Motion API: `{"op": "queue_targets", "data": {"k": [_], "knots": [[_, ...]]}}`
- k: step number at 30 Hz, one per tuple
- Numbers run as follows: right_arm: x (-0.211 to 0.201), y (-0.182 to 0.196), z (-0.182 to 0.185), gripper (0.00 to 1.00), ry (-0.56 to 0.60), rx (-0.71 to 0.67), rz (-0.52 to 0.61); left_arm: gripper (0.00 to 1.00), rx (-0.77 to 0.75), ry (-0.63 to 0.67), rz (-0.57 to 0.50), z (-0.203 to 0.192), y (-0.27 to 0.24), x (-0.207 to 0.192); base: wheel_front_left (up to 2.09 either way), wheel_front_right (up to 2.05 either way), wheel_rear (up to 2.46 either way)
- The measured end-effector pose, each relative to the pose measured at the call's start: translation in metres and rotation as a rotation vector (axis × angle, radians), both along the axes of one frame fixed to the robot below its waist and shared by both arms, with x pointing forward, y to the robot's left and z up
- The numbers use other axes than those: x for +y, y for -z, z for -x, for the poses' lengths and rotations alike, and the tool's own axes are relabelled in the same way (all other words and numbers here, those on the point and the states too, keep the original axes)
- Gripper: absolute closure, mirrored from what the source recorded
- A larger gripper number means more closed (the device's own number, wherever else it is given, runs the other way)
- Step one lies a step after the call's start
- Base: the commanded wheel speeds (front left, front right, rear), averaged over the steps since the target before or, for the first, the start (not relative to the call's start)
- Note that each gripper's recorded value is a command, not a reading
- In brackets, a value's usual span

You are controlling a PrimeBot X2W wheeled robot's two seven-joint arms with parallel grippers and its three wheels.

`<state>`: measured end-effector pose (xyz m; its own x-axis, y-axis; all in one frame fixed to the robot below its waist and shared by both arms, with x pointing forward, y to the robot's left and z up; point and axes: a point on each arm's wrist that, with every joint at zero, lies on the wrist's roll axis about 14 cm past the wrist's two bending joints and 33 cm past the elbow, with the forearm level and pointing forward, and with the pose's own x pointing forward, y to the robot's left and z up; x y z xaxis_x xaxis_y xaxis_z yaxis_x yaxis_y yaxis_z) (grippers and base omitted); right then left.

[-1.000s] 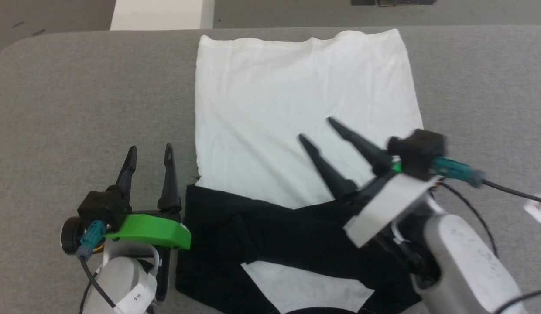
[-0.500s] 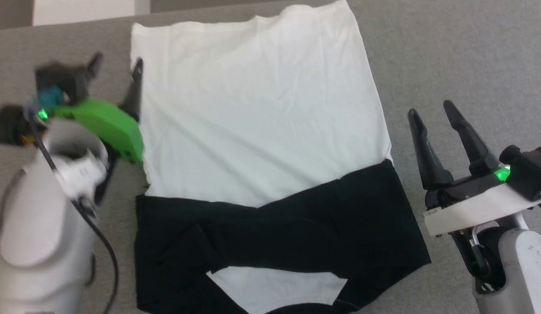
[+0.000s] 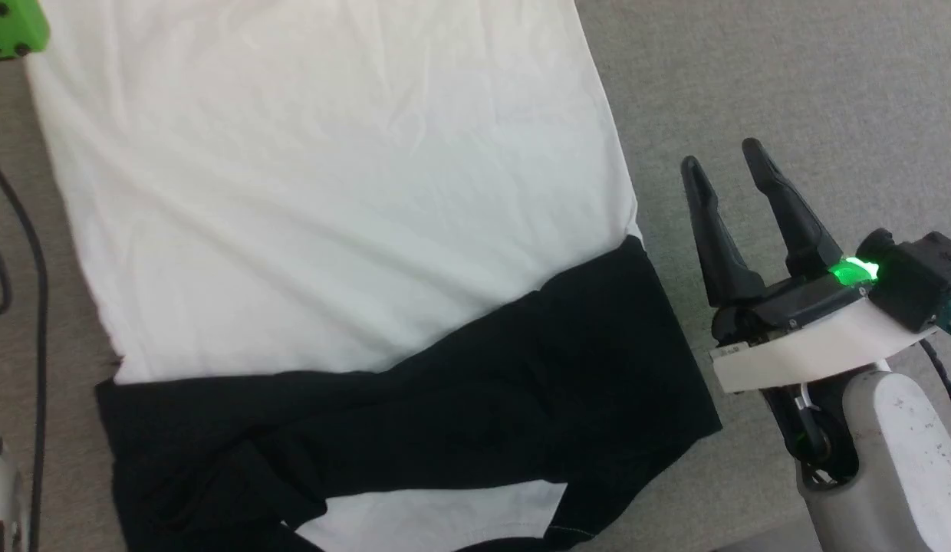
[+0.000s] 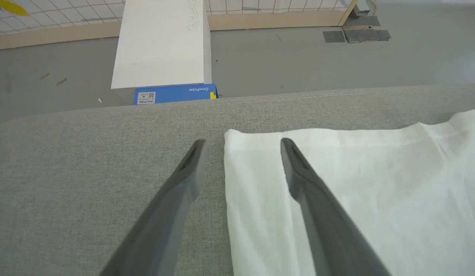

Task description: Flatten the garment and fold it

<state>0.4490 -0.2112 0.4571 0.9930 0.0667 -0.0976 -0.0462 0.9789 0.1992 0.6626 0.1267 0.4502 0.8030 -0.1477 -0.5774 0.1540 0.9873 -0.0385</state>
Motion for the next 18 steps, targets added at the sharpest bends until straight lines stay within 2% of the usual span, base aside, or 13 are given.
{"op": "queue_targets", "data": {"k": [7, 12, 18], "knots": [[-0.011, 0.024, -0.002, 0.0, 0.033, 0.046, 0.003, 0.0, 0.217, -0.09, -0.036, -0.001, 0.062, 0.004, 0.0, 0.0, 0.0], [-0.017, 0.038, -0.003, 0.0, 0.041, 0.083, 0.015, 0.0, 0.246, -0.107, -0.022, -0.005, 0.084, -0.001, 0.0, 0.0, 0.0], [-0.016, 0.043, -0.015, 0.0, 0.003, 0.089, 0.051, 0.0, 0.201, -0.134, -0.067, -0.016, 0.091, 0.006, 0.0, 0.0, 0.0]]}}
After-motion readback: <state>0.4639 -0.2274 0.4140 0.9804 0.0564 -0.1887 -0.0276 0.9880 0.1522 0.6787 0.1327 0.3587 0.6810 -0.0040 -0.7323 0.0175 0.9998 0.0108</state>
